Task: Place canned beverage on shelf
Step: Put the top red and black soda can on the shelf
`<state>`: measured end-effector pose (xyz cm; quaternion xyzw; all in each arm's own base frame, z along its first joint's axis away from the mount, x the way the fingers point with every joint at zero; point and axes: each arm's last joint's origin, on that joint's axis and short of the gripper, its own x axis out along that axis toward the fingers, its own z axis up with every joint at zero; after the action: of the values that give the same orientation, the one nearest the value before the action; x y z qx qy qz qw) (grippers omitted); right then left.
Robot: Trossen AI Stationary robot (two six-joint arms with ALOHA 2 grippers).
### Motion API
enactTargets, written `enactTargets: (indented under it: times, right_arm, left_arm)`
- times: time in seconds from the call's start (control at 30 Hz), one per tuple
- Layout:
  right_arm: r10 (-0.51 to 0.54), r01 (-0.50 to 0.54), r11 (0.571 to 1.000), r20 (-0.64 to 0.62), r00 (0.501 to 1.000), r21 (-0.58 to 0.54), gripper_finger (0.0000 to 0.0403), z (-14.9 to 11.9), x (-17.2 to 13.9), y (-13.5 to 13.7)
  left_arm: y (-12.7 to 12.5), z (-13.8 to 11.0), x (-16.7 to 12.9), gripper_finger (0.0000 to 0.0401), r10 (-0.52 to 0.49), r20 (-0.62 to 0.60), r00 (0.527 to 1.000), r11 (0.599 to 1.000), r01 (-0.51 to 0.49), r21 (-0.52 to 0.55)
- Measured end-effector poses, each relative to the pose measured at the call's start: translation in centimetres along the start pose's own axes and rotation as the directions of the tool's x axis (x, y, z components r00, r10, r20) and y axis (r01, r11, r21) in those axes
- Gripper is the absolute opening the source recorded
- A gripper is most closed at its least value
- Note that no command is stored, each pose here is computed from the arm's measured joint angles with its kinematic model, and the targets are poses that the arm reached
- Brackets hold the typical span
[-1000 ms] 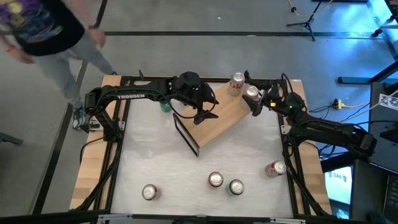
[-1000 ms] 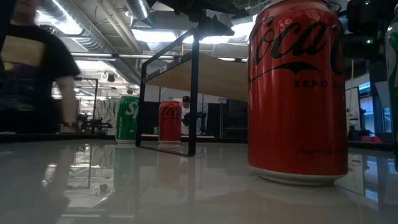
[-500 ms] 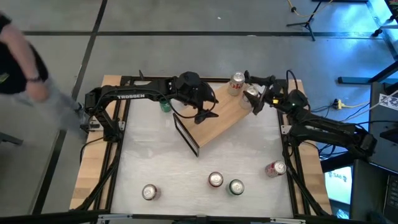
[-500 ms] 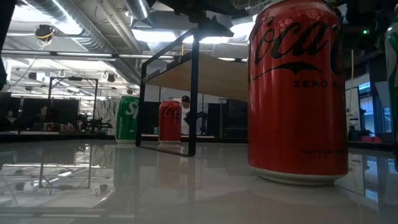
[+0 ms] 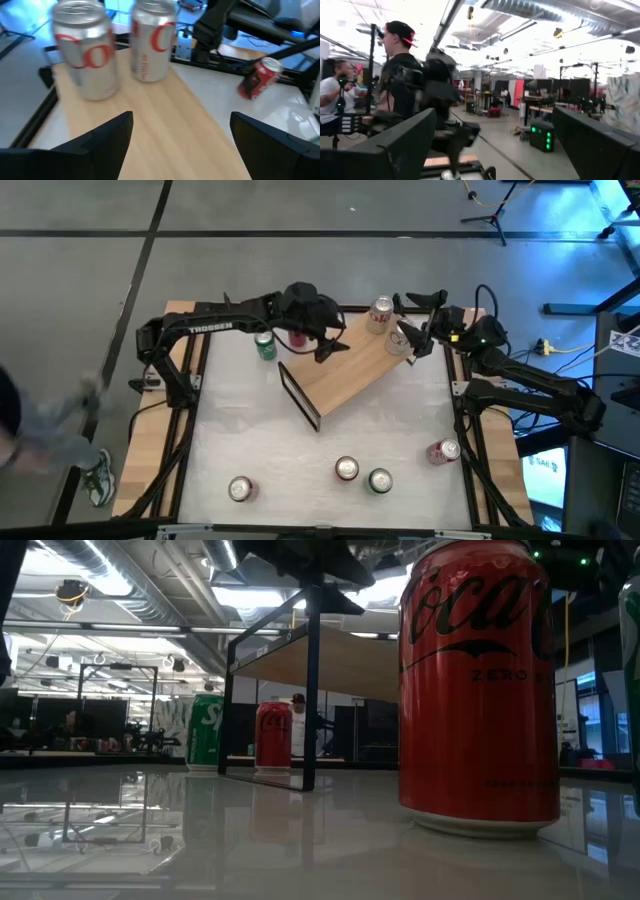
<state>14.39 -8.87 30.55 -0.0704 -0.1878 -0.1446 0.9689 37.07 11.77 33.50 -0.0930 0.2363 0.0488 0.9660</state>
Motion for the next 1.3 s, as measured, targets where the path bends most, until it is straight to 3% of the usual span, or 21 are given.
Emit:
enactTargets:
  times: [0.37, 0.73, 1.03, 1.3]
  right_arm:
    - [0.052, -0.052, 0.999, -0.034, 0.998, 0.013, 0.0392, 0.6, 0.5, 0.0]
    - [0.083, -0.081, 0.996, -0.059, 0.995, 0.03, 0.0392, 0.4, 0.5, 0.1]
    - [0.123, -0.111, 0.987, -0.101, 0.987, 0.113, 0.0392, -0.7, 1.1, 0.0]
    - [0.276, -0.268, 0.956, -0.053, 0.96, 0.117, 0.0392, -0.3, 1.2, 1.0]
  left_arm:
    - [6.2, -0.1, -1.8, 0.0323, 0.171, 0.0, 0.985, 0.984, -0.171, -0.054]
    - [12.0, -1.9, -4.7, 0.0323, 0.307, -0.141, 0.941, 0.942, -0.322, -0.098]
    - [12.8, -2.8, -5.0, 0.0323, 0.305, -0.18, 0.935, 0.947, -0.318, -0.048]
    - [12.7, -5.3, -4.3, 0.0323, 0.241, -0.273, 0.931, 0.965, -0.261, -0.039]
